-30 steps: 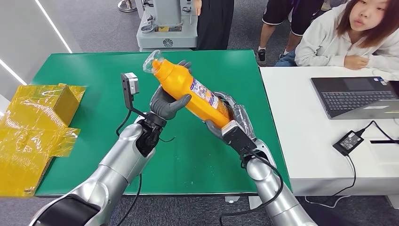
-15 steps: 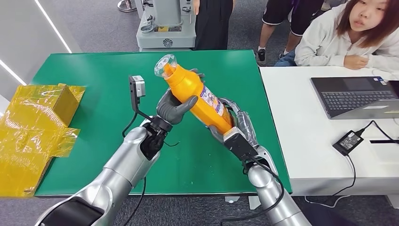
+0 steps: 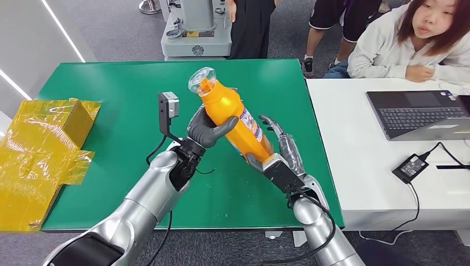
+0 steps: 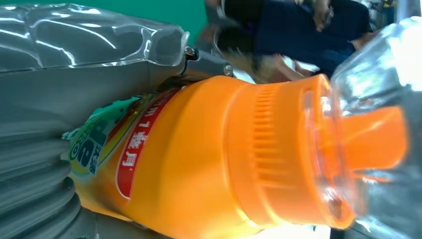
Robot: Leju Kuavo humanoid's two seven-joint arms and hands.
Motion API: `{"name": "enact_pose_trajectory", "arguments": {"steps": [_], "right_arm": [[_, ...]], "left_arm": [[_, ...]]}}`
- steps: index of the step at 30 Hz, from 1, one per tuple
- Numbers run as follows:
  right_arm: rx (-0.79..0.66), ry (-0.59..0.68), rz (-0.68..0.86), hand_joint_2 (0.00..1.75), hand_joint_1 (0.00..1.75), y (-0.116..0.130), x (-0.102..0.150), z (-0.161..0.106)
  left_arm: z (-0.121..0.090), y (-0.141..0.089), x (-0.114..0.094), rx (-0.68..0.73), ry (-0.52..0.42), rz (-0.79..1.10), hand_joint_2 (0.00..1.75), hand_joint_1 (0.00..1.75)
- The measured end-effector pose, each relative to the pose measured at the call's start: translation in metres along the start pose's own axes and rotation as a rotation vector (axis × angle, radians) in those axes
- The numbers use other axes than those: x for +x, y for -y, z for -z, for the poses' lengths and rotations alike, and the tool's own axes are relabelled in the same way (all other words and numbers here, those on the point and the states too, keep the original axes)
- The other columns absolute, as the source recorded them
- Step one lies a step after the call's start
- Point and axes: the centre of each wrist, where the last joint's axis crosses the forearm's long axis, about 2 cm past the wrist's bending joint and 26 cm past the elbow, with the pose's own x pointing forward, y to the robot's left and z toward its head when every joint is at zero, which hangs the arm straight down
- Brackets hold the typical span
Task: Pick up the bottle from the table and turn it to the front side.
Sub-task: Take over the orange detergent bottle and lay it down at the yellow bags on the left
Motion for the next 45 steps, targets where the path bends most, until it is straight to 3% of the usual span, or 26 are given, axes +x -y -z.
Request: {"name": "enact_pose_trajectory", "arguments": {"steps": [5, 14, 21, 24, 32, 40, 45], "right_arm": [[-0.012, 0.015, 0.002, 1.75, 0.00, 0.004, 0.007, -0.014], [-0.013, 0.050, 0.017, 1.75, 0.00, 0.005, 0.021, -0.034], [-0.014, 0.053, 0.002, 1.75, 0.00, 0.009, 0.027, -0.050], [-0.022, 0.051, -0.009, 1.75, 0.00, 0.012, 0.027, -0.055], [-0.042, 0.042, -0.046, 1.75, 0.00, 0.023, 0.025, -0.072], [-0.065, 0.032, -0.072, 1.75, 0.00, 0.030, 0.029, -0.087], [-0.095, 0.013, -0.088, 1.75, 0.00, 0.032, 0.032, -0.099]], "left_arm": [[0.001, -0.018, 0.013, 0.067, 0.053, 0.298, 1.75, 1.75], [0.002, -0.055, 0.054, 0.121, 0.138, 1.037, 1.75, 1.75], [0.005, -0.060, 0.071, 0.074, 0.108, 1.789, 1.75, 1.75], [0.005, -0.061, 0.072, 0.004, 0.075, 2.016, 1.75, 1.75], [-0.015, -0.095, 0.069, -0.161, -0.146, 2.326, 1.75, 1.75], [-0.057, -0.150, 0.081, -0.193, -0.363, 2.407, 1.75, 1.75], [-0.085, -0.182, 0.099, -0.159, -0.450, 2.415, 1.75, 1.75]]}}
